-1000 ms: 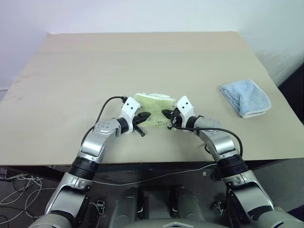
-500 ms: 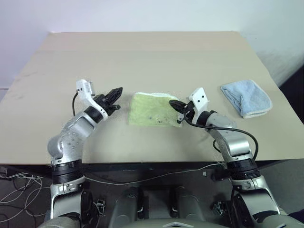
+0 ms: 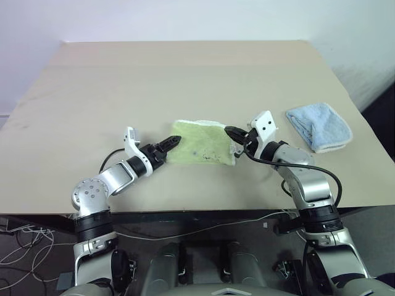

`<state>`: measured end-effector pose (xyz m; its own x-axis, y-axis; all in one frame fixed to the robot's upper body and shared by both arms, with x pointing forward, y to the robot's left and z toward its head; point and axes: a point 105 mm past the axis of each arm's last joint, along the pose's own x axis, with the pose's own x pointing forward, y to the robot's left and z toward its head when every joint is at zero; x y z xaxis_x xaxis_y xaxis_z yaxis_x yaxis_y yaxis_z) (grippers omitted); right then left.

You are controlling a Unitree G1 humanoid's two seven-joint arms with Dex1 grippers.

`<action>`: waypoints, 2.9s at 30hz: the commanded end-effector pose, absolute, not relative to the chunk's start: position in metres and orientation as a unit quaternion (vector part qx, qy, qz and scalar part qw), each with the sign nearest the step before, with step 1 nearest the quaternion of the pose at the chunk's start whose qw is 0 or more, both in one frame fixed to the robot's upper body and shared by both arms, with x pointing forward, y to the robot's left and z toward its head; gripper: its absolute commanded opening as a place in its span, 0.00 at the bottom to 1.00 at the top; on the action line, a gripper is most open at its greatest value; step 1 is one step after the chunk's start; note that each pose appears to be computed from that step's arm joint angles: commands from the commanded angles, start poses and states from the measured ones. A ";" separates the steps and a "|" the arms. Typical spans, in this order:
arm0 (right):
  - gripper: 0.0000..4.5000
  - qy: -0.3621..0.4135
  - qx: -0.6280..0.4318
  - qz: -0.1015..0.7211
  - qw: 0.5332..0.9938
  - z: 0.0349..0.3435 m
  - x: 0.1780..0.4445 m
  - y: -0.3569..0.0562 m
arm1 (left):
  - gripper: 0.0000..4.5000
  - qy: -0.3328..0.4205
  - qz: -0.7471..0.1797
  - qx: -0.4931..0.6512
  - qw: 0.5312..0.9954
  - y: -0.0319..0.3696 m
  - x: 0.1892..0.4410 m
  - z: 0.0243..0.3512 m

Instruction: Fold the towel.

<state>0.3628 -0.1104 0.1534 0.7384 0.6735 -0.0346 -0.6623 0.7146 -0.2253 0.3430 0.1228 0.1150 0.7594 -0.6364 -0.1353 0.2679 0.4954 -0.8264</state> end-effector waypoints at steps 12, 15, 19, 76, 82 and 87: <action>0.00 -0.059 -0.121 0.336 0.932 0.173 0.353 -0.130 | 0.99 0.293 -0.361 -0.421 0.779 0.064 0.327 0.111; 0.00 -0.059 -0.121 0.334 0.933 0.173 0.352 -0.130 | 0.99 0.297 -0.356 -0.427 0.776 0.062 0.330 0.109; 0.00 -0.060 -0.120 0.332 0.934 0.174 0.352 -0.130 | 0.96 0.293 -0.347 -0.438 0.776 0.064 0.334 0.108; 0.00 -0.068 -0.118 0.335 0.932 0.178 0.363 -0.129 | 0.34 -0.079 0.154 -0.481 0.860 0.387 0.309 0.120; 0.00 -0.067 -0.113 0.344 0.930 0.175 0.362 -0.121 | 0.79 -0.095 0.146 -0.489 0.855 0.386 0.298 0.130; 0.00 -0.066 -0.109 0.344 0.930 0.174 0.361 -0.120 | 0.99 -0.099 0.135 -0.486 0.858 0.380 0.290 0.141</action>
<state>0.3617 -0.1224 0.1590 0.7612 0.6485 -0.0079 -0.6334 0.7408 -0.2237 0.2967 0.3777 0.1247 0.9482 0.3173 -0.0123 -0.1702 0.4753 -0.8632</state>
